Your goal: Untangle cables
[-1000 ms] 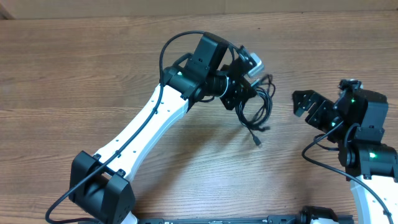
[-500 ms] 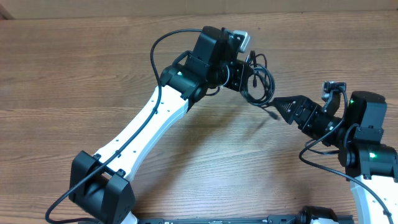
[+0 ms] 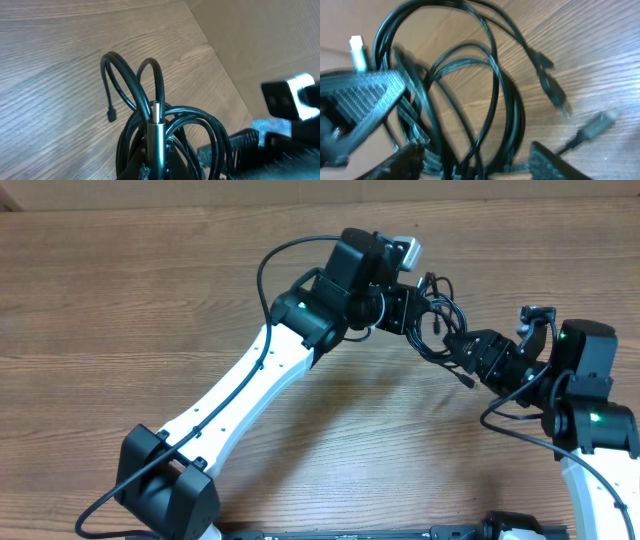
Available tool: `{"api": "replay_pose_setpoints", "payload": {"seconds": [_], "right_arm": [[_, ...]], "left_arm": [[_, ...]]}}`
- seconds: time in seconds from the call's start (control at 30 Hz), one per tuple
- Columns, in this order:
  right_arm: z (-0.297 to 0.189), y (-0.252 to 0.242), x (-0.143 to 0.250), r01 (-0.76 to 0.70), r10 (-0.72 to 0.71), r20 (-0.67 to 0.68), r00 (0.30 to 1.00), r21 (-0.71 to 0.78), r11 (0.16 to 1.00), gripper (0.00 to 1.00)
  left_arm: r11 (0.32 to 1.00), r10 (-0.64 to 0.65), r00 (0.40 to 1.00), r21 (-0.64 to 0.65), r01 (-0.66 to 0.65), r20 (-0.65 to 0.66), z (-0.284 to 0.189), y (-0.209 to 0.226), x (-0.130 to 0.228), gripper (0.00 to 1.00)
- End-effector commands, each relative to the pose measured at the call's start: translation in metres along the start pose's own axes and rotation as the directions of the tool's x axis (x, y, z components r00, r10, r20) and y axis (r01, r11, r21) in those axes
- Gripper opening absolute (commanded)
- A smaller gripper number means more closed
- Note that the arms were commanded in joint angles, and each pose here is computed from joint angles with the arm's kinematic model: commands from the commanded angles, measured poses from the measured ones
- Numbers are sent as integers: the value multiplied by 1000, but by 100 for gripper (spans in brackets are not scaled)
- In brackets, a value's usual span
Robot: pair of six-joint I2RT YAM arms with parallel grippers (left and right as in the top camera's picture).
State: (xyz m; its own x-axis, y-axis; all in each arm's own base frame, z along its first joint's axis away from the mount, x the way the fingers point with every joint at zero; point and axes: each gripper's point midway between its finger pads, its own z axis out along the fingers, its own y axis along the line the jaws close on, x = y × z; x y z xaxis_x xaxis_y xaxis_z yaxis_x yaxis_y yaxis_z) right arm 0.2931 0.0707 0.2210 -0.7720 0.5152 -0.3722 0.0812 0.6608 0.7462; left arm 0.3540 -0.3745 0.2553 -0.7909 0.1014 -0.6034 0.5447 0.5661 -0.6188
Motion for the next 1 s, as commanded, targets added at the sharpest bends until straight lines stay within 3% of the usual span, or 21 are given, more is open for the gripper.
{"api": "replay_pose_setpoints", "payload": {"seconds": [0.0, 0.03, 0.13, 0.17, 0.4, 0.43, 0.47, 0.53, 0.6, 0.63, 0.67, 0.77, 0.87, 0.97], "right_arm": [[2, -6, -14, 3, -5, 44, 999, 40, 999, 50], [2, -6, -16, 6, -7, 47, 999, 38, 999, 43], [2, -7, -20, 12, -16, 68, 998, 50, 999, 9], [2, -7, -21, 13, -17, 71, 997, 52, 999, 4], [1, -9, -23, 15, -20, 80, 997, 63, 998, 4], [1, -9, -23, 14, -19, 80, 997, 63, 998, 4], [1, -10, -23, 13, -18, 81, 997, 66, 998, 4], [1, -11, -24, 13, -19, 86, 996, 74, 997, 4], [1, -13, -25, 11, -19, 93, 995, 85, 996, 4], [1, -13, -25, 11, -19, 94, 995, 86, 996, 4], [1, -13, -25, 11, -19, 94, 995, 86, 996, 4], [1, -13, -25, 11, -19, 94, 995, 86, 996, 4], [1, -13, -25, 11, -19, 94, 995, 86, 996, 4], [1, -13, -25, 11, -19, 94, 995, 86, 996, 4]], "left_arm": [[998, 16, 1000, 62, -17, 23, -11, -27, -8, 4], [998, 16, 1000, 62, -18, 22, -11, -27, -8, 4], [998, 13, 1000, 62, -14, 17, -11, -27, -7, 4], [998, 13, 1000, 63, -14, 16, -11, -27, -6, 4], [997, 29, 1000, 75, -29, 10, -11, -29, -5, 4], [996, 49, 999, 74, -50, 12, -11, -28, -5, 7], [995, 72, 997, 73, -73, 13, -11, -28, -5, 16], [991, 110, 994, 71, -110, 9, -11, -27, -4, 16], [987, 142, 990, 82, -141, 0, -11, -28, -1, 31], [979, 182, 983, 96, -180, -8, -12, -30, 2, 57], [963, 249, 968, 111, -245, -22, -12, -31, 7, 73], [948, 307, 950, 105, -301, -48, -12, -27, 15, 71], [939, 338, 938, 93, -331, -74, -12, -22, 21, 80], [931, 363, 927, 85, -356, -97, -13, -16, 26, 83]]}}
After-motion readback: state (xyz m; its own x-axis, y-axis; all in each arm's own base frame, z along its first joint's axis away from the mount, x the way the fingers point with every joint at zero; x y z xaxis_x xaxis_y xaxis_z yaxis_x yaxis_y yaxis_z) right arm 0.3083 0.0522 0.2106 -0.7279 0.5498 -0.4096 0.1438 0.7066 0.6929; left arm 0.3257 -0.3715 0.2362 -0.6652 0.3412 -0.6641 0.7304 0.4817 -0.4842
